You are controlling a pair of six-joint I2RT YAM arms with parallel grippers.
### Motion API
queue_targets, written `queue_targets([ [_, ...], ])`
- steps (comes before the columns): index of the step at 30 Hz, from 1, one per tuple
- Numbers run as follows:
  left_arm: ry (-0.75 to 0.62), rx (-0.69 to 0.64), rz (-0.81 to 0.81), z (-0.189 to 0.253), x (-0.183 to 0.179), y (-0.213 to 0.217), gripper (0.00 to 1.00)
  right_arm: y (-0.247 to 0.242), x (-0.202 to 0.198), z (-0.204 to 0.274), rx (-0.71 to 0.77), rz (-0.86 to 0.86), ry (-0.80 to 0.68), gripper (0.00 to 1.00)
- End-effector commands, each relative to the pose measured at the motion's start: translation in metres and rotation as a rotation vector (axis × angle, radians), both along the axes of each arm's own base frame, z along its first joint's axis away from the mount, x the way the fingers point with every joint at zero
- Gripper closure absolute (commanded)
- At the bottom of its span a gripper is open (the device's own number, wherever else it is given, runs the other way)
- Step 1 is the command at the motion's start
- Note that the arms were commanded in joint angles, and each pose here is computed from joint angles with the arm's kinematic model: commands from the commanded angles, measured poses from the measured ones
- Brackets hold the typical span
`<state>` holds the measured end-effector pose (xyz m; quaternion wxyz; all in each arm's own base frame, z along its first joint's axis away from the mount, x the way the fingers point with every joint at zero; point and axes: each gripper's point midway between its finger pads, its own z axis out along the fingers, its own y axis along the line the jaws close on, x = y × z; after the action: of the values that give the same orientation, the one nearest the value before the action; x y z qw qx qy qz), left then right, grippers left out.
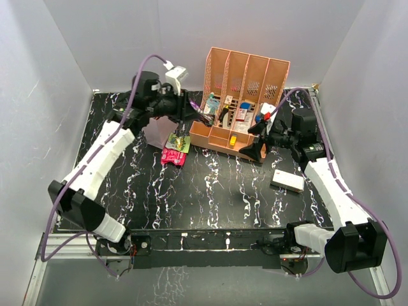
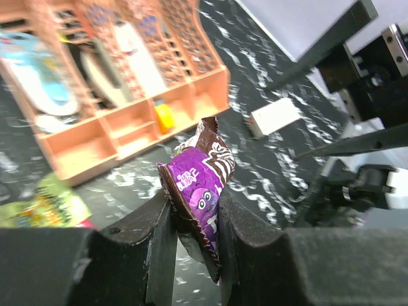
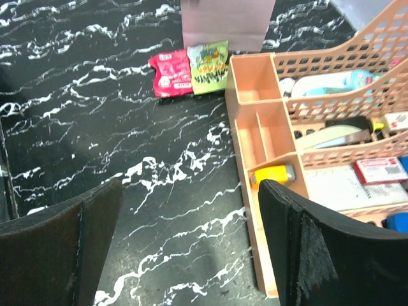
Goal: Place the snacks into the paper bag
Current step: Place the snack in the paper bag.
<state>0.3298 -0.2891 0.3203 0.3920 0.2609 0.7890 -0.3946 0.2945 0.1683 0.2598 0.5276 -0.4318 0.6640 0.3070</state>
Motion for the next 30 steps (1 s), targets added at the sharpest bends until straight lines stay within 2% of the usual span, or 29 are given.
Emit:
queue_targets([
  [1, -0.246, 0.124, 0.134, 0.045, 0.016, 0.064, 0.95, -0.006, 0.005, -0.028, -0.045, -0.015, 0.026, 0.08],
  [6, -0.346, 0.223, 0.288, 0.066, 0.029, 0.121, 0.96, -0.006, 0.002, -0.055, -0.062, -0.009, 0.065, 0.07],
  [10, -0.394, 0.361, 0.415, 0.064, 0.044, 0.165, 0.96, -0.013, 0.005, -0.051, -0.077, -0.054, 0.027, 0.05],
  [14, -0.473, 0.488, 0.487, 0.068, 0.056, 0.191, 0.96, -0.014, 0.002, -0.048, -0.075, -0.058, 0.02, 0.05],
  [20, -0.582, 0.635, 0.48, 0.063, 0.086, 0.203, 0.96, -0.016, -0.002, -0.043, -0.07, -0.055, 0.003, 0.05],
  [23, -0.584, 0.677, 0.449, 0.052, 0.102, 0.201, 0.96, -0.017, -0.003, -0.043, -0.068, -0.059, 0.004, 0.05],
  [30, -0.567, 0.672, 0.381, 0.032, 0.129, 0.184, 0.96, -0.019, -0.003, -0.046, -0.07, -0.061, 0.013, 0.04],
])
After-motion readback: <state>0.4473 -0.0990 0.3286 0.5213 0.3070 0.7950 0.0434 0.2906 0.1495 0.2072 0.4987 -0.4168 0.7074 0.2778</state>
